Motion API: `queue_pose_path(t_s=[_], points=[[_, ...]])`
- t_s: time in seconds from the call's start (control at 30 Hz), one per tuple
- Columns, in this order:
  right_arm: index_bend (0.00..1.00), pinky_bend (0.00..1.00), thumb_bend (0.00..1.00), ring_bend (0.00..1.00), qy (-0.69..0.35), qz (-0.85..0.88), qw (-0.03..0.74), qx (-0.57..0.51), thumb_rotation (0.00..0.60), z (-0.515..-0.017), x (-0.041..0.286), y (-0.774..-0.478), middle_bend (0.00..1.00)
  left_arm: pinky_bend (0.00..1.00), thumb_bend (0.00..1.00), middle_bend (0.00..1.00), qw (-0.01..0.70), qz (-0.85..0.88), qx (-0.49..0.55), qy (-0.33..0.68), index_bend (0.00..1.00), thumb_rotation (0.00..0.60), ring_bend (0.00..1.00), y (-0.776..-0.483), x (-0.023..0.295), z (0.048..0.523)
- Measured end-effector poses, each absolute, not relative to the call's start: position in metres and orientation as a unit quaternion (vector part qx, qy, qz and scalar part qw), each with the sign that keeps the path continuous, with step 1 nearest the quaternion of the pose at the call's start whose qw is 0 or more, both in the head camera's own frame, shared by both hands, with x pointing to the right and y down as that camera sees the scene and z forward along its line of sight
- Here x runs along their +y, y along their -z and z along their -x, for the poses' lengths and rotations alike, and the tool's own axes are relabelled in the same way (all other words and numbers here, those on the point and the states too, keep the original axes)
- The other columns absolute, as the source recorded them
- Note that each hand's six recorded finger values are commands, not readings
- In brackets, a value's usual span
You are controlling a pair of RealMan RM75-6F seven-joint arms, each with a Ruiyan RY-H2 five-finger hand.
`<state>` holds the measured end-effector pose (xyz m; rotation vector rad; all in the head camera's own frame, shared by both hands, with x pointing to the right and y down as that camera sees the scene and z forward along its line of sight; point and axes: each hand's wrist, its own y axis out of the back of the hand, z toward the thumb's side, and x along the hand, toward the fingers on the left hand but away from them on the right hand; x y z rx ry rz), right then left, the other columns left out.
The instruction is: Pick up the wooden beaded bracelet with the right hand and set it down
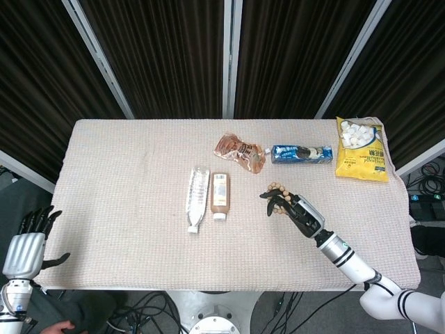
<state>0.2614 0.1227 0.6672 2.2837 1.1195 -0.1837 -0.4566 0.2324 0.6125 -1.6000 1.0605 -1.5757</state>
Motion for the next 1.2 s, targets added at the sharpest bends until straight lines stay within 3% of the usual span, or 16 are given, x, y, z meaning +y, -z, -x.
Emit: queue_pose_path(t_s=[0.23, 0.4, 0.6, 0.7, 0.9, 1.2], points=[[0.34, 0.0, 0.67, 0.14, 0.078, -0.862, 0.275, 0.419, 0.131, -0.258, 0.122, -0.672, 0.52, 0.0, 0.0, 0.06, 0.32, 0.609, 0.402, 0.604, 0.14, 0.6, 0.0, -0.614, 0.232, 0.458], [0.35, 0.0, 0.68, 0.14, 0.077, -0.861, 0.279, 0.418, 0.127, -0.256, 0.123, -0.673, 0.52, 0.0, 0.0, 0.06, 0.317, 0.609, 0.402, 0.606, 0.14, 0.6, 0.0, -0.615, 0.233, 0.459], [0.46, 0.0, 0.63, 0.15, 0.077, -0.862, 0.278, 0.417, 0.138, -0.254, 0.124, -0.674, 0.53, 0.0, 0.0, 0.06, 0.316, 0.609, 0.402, 0.606, 0.14, 0.6, 0.0, -0.615, 0.233, 0.459], [0.47, 0.0, 0.69, 0.15, 0.075, -0.861, 0.28, 0.417, 0.153, -0.254, 0.124, -0.674, 0.53, 0.0, 0.0, 0.06, 0.316, 0.609, 0.402, 0.606, 0.14, 0.6, 0.0, -0.615, 0.234, 0.459], [0.48, 0.0, 0.97, 0.15, 0.06, -0.858, 0.288, 0.421, 0.178, -0.255, 0.12, -0.669, 0.54, 0.0, 0.0, 0.06, 0.316, 0.609, 0.403, 0.605, 0.14, 0.6, 0.0, -0.615, 0.234, 0.459], [0.42, 0.0, 1.0, 0.15, 0.047, -0.857, 0.289, 0.424, 0.227, -0.26, 0.113, -0.661, 0.54, 0.0, 0.0, 0.06, 0.316, 0.61, 0.403, 0.605, 0.14, 0.6, 0.0, -0.616, 0.233, 0.459]])
